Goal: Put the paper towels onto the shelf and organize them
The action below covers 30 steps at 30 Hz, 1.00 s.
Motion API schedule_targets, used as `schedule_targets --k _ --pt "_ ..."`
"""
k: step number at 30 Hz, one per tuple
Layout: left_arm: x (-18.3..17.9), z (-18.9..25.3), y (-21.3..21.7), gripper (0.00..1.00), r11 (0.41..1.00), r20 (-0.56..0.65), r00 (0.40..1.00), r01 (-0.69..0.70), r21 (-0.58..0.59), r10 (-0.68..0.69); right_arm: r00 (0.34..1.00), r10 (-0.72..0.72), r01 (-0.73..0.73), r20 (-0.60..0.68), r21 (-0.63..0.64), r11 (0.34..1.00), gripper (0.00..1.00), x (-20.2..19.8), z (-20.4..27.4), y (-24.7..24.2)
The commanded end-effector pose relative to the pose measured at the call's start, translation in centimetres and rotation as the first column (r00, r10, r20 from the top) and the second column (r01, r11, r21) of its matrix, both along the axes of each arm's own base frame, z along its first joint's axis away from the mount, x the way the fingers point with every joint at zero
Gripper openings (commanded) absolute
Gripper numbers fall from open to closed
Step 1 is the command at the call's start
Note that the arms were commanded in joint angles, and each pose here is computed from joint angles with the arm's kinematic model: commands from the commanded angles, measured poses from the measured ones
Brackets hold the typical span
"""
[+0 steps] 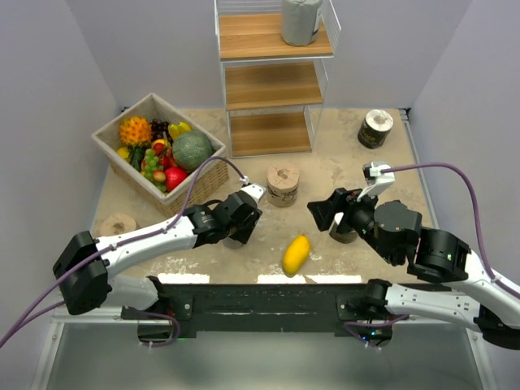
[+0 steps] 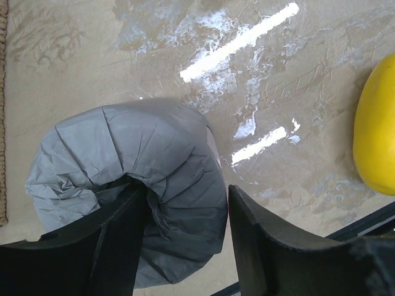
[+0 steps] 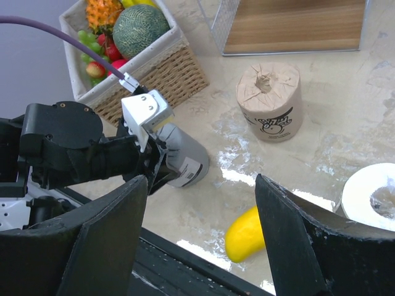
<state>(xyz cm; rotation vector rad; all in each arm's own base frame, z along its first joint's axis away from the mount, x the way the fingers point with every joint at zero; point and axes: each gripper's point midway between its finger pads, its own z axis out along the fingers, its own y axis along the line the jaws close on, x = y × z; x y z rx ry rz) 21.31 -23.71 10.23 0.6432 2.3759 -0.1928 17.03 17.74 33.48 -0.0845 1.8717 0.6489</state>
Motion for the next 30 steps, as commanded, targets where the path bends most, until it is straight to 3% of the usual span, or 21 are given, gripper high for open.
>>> schedule_targets --k 1,9,12,16,18,25,30 --pt "0.2 -0.2 0.0 0.52 1.0 0.019 1.0 0.004 0.012 -0.004 1.0 -0.016 0.016 0.011 0.013 1.0 0.75 0.3 0.3 -0.1" --pt "1.2 3.4 0.7 0.38 0.999 0.089 0.996 -0.033 0.014 0.032 1.0 -0.014 0.014 0.023 0.022 1.0 0.75 0.3 0.7 -0.1" --pt "1.6 6.7 0.8 0.35 0.999 0.138 0.989 -0.042 -0.024 0.045 0.999 -0.003 0.003 0.047 0.011 1.0 0.75 0.5 1.5 0.2" --pt "2.6 14.9 0.1 0.34 0.99 0.242 0.968 -0.031 -0.136 0.063 0.998 -0.006 0.006 0.064 -0.007 1.0 0.75 0.7 2.7 0.3" --pt "3.1 18.1 0.3 0.34 0.99 0.296 0.953 -0.024 -0.138 0.064 0.998 -0.009 0.01 0.07 -0.009 1.0 0.75 0.8 3.0 0.3" --pt "5.8 35.4 -0.6 0.34 0.964 0.578 0.81 0.07 -0.255 0.095 0.996 0.048 -0.045 0.076 -0.038 0.998 0.75 0.9 3.0 1.9" --pt "7.3 42.8 -0.7 0.34 0.963 0.726 0.679 0.104 -0.249 0.114 0.995 0.062 -0.055 0.08 -0.087 0.995 0.75 0.7 4.6 1.3"
